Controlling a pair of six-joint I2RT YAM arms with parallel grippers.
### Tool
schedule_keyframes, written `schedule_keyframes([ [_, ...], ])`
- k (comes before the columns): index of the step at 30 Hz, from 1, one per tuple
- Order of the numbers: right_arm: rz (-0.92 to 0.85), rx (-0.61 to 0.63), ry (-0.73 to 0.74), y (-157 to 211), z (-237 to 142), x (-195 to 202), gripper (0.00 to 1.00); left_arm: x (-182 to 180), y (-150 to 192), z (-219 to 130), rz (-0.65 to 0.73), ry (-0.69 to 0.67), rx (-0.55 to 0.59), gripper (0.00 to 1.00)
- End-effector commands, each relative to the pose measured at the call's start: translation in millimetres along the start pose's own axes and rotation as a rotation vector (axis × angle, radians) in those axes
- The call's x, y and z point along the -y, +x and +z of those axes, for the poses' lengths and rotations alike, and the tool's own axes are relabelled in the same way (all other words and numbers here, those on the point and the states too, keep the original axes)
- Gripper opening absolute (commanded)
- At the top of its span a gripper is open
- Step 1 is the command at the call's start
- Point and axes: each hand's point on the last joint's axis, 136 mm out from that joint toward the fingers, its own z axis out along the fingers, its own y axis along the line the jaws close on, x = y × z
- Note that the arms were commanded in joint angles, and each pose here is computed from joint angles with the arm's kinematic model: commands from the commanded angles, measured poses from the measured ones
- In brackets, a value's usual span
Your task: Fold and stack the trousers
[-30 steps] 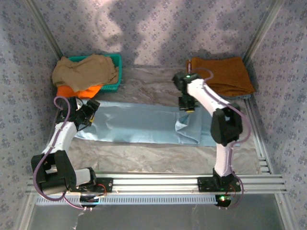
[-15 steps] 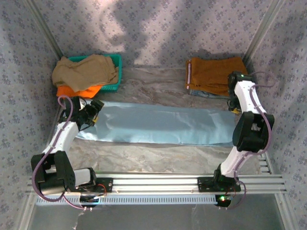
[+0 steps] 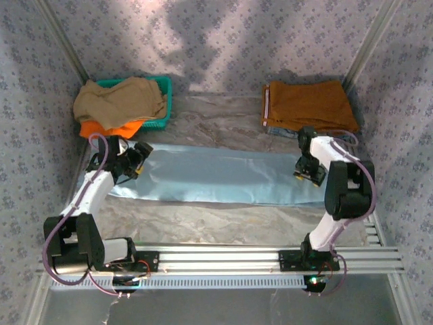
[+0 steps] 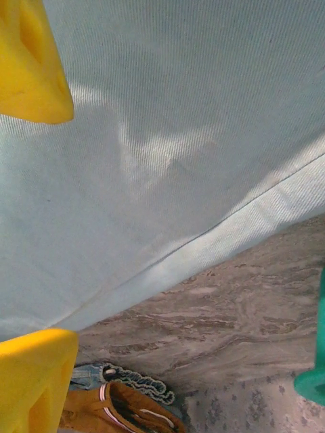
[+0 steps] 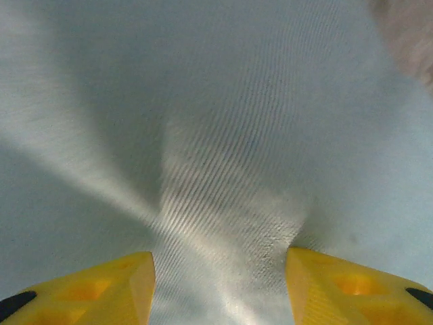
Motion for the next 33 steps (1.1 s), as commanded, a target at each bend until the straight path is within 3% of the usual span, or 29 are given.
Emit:
schedule_keyframes([
  [1,0.134,-0.044,-0.023,0,25,0,0.6,2,-2,1,0.004,-0.035,0.009,0.79],
  [4,0.16,-0.081,-0.06,1,38,2,0.62,-22,-1,12,-0.029,-0.116,0.028,0.79],
  [10,0.196,-0.066,-0.162,-6,29,6,0.65,-83,-1,33,-0.116,-0.269,0.065,0.79],
  [18,0.293,-0.044,-0.191,-10,15,48,0.67,-125,6,44,-0.191,-0.352,0.094,0.78],
  [23,0.382,-0.067,-0.187,-10,30,79,0.66,-132,8,45,-0.202,-0.364,0.091,0.78],
  [29,0.441,-0.089,-0.212,-18,39,89,0.67,-124,6,38,-0.219,-0.316,0.084,0.78],
  [32,0.407,0.028,-0.227,-29,9,94,0.75,-107,4,34,-0.193,-0.266,0.064,0.78],
  [33,0.393,0.079,-0.234,-35,-4,95,0.83,-101,3,32,-0.186,-0.25,0.057,0.78],
])
